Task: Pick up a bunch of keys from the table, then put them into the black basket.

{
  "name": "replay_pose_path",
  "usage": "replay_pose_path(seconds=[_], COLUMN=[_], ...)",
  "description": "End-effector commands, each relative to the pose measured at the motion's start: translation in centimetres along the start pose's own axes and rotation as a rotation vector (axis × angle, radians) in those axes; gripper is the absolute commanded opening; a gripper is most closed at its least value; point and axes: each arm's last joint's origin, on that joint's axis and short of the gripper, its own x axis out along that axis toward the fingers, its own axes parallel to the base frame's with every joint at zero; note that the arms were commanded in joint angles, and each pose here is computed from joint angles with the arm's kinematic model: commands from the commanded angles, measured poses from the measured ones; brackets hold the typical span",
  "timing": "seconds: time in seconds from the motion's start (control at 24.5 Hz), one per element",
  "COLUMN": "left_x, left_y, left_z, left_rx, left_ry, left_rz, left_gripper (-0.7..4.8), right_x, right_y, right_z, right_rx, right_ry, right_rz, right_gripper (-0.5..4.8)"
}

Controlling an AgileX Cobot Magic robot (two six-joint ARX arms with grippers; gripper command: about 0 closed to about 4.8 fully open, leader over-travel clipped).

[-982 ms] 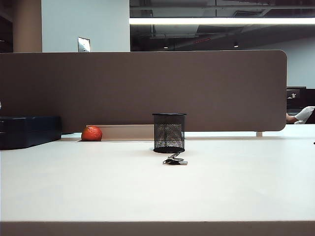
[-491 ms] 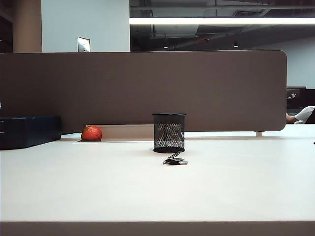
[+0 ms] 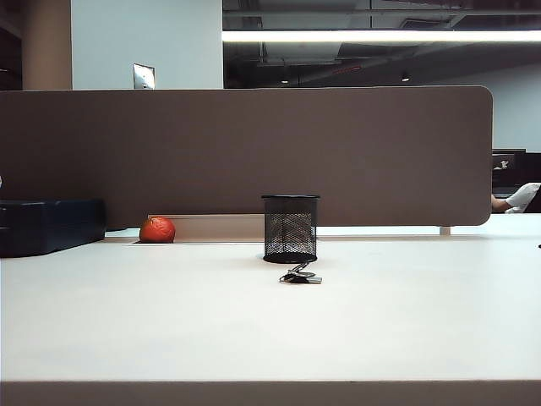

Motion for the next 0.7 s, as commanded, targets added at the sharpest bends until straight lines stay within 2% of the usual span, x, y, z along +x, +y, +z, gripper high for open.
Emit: replay_pose_path(seconds=[0.04,0.16,0.33,0.7], left_x=[-0.1,-0.2,-0.2,-0.3], left_y=[-0.2,-0.3,-0.4,-0.5], left_z=[0.7,1.0,0.8,0.5], left_rx=[-0.006,-0.008,-0.066,-0.081], left_ry=[-0.023,-0.026,0.002,0.037], left_rz=[-0.048,-0.074,-0.1,-0.127], left_gripper=[-0.06,-0.06,-0.05,-0.06], right_x=[1.1,2.1,4.3,7.2], right_y=[0.4,0.6,1.1,1.0], right_z=[1.7,3.2,6.1,8.5], right_rx=[0.016,0.029,0.056,0.093], right_ry=[0.055,0.092,0.169,0.251], right_rz=[0.05,0.067,0.149,0.223], right_gripper=[-0.09,-0.09,-0.09,-0.08])
